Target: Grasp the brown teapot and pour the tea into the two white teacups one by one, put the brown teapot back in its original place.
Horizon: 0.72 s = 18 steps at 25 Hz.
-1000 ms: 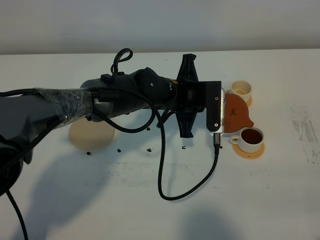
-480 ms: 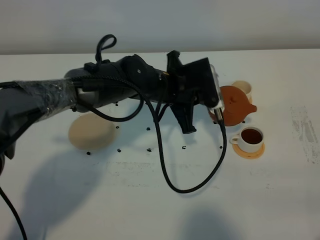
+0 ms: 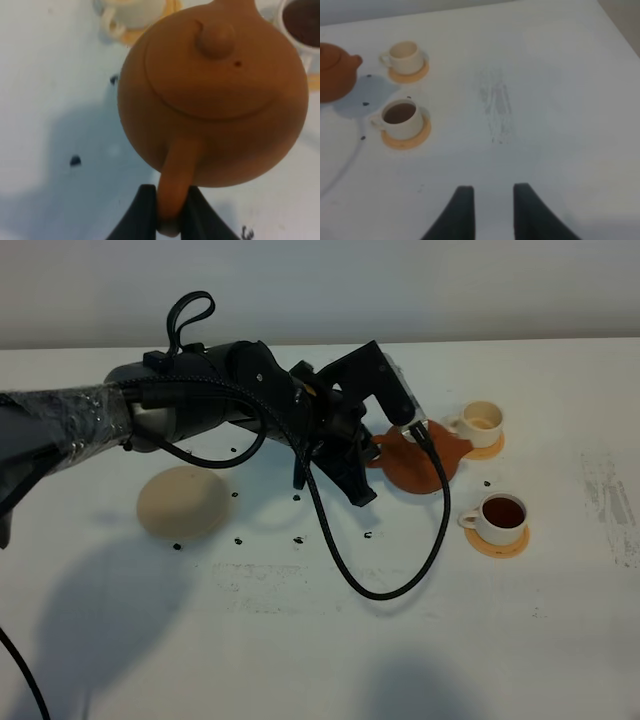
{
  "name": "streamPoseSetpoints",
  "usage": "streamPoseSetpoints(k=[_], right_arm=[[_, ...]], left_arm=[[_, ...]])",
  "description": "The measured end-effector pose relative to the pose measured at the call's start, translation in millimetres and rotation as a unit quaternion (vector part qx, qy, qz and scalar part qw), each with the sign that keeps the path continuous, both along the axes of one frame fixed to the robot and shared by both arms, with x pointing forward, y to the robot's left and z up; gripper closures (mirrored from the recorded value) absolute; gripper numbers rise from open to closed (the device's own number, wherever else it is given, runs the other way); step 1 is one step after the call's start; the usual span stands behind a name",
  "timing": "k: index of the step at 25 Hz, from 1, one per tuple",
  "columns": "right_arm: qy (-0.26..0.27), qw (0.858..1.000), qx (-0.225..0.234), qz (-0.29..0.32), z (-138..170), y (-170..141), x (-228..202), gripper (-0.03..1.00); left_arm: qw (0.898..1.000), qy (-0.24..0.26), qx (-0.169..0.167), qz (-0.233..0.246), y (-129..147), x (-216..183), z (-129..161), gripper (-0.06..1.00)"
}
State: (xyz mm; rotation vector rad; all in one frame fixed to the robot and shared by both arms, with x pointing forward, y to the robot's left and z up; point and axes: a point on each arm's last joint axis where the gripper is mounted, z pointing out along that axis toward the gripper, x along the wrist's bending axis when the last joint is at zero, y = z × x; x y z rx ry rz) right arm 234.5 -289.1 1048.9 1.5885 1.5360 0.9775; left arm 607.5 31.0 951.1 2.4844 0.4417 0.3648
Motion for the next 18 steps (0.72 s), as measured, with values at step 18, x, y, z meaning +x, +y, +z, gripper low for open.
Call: streamPoseSetpoints(k=[18], right_arm=[[0.0, 1.0, 0.0, 0.0, 0, 0, 0, 0.74]], left_arm=[[1.0, 0.011, 0.019, 0.018, 10, -10, -24, 0.86]])
